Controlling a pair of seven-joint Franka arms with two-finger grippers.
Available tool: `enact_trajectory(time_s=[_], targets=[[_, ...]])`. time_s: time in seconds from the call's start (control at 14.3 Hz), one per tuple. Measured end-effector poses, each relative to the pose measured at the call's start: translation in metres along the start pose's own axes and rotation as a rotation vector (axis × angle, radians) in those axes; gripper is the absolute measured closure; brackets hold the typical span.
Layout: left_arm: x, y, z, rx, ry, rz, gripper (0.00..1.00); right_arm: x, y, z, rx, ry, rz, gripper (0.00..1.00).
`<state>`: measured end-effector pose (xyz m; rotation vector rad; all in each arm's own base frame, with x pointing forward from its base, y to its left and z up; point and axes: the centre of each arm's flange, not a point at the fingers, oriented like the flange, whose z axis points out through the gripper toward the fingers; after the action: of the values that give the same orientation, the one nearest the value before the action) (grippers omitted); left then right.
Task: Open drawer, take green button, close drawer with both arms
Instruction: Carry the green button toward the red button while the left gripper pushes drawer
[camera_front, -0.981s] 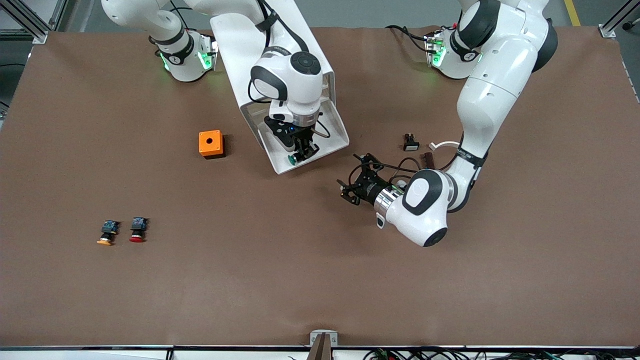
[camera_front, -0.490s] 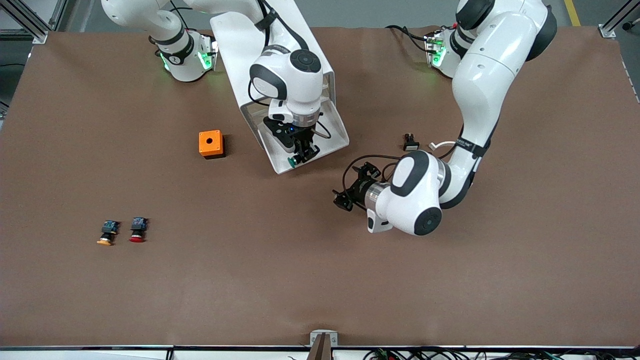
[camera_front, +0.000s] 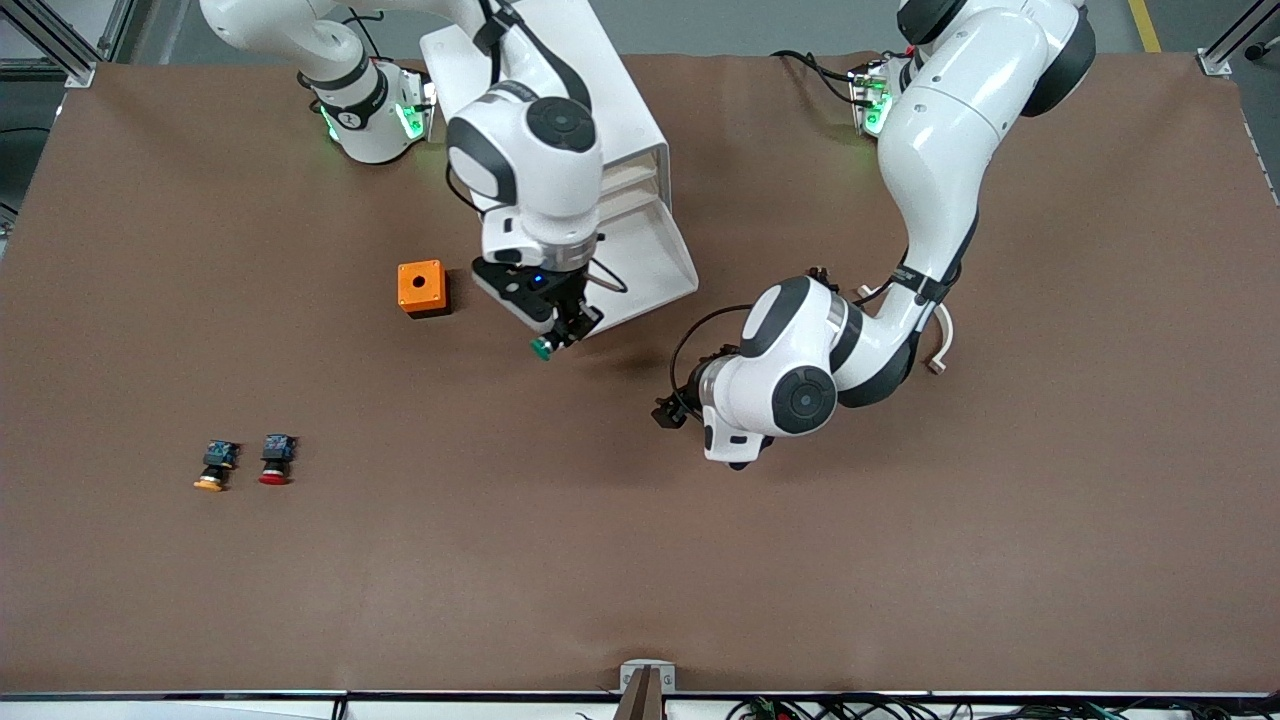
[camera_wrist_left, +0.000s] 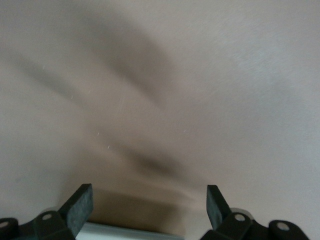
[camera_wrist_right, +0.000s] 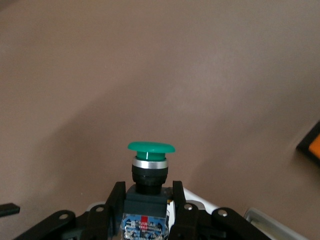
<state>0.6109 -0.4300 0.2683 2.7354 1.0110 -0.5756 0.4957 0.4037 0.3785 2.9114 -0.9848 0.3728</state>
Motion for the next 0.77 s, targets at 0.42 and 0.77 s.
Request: enact_trajectory(time_s=[0.42,0.77], targets=[[-0.047,0.011,0.019,0.056,0.108,0.136,0.00,0.127,0.047,0.002,0.003,-0.030,-0.235,0.58],[-0.092,0.011,0.056,0.105,0.177,0.238,0.00,0.215,0.101,0.026,-0.034,-0.043,-0.430,0.58]])
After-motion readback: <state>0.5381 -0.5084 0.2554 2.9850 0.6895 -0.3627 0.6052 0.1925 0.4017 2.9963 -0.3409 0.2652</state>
